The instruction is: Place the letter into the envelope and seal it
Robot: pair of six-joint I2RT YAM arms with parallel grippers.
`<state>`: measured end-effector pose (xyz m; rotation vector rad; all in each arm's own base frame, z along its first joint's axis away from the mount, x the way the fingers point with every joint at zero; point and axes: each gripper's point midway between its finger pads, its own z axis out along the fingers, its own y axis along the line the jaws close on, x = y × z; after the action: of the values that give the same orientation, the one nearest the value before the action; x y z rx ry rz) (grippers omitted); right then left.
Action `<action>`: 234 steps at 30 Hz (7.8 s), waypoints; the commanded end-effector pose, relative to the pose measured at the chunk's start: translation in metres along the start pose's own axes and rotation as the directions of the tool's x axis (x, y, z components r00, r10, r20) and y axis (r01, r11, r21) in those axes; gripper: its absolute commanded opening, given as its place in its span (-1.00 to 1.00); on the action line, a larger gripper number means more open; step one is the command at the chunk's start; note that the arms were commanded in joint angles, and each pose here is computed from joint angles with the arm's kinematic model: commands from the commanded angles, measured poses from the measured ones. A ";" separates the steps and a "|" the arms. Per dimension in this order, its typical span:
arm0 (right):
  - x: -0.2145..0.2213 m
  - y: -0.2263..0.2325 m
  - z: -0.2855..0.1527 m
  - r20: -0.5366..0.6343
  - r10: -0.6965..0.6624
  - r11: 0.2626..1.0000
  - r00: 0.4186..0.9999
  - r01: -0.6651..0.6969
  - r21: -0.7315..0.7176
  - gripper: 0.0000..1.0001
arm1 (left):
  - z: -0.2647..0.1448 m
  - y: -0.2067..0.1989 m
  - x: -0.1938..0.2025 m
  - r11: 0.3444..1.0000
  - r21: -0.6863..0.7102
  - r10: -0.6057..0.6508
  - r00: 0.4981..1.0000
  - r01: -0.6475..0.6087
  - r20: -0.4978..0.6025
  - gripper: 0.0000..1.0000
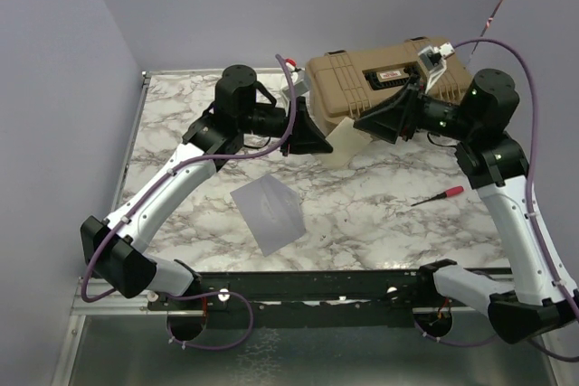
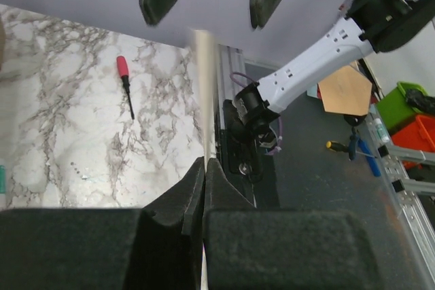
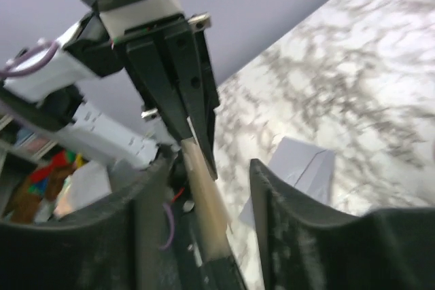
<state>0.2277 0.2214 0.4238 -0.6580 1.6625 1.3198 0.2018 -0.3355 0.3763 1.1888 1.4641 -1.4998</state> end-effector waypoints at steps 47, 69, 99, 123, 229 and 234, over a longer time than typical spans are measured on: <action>0.043 -0.093 0.027 0.072 0.233 0.910 0.970 -0.244 0.334 -0.99 | -0.085 0.136 0.091 0.415 -0.823 -0.160 0.921 0.389 0.355 0.82; 0.278 -0.167 0.164 -0.418 0.499 0.782 0.759 -0.187 0.595 -0.99 | -0.191 0.140 0.305 -0.143 -0.946 -0.539 0.779 0.291 0.321 -0.56; 0.360 -0.171 0.173 -0.540 0.487 0.819 0.687 -0.145 0.555 -0.99 | -0.172 0.117 0.386 -0.176 -0.923 -0.722 0.593 0.342 0.357 -0.63; 0.348 -0.167 0.162 -0.464 0.596 0.716 0.655 -0.173 0.676 -0.17 | -0.174 0.126 0.370 -0.181 -0.919 -0.687 0.624 0.351 0.373 -0.56; 0.241 -0.310 -0.049 0.393 0.378 0.216 0.838 -0.493 0.843 -0.55 | -0.087 0.217 0.196 0.317 -0.781 -0.541 0.778 0.539 0.318 0.95; 0.241 -0.329 -0.049 0.505 0.470 0.192 0.724 -0.642 0.742 -0.62 | -0.065 0.234 0.194 0.376 -0.733 -0.574 0.764 0.566 0.295 0.92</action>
<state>0.3578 0.0810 0.0523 0.7289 2.2406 0.3350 0.3528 -0.2433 0.1017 0.0092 2.4297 -0.7720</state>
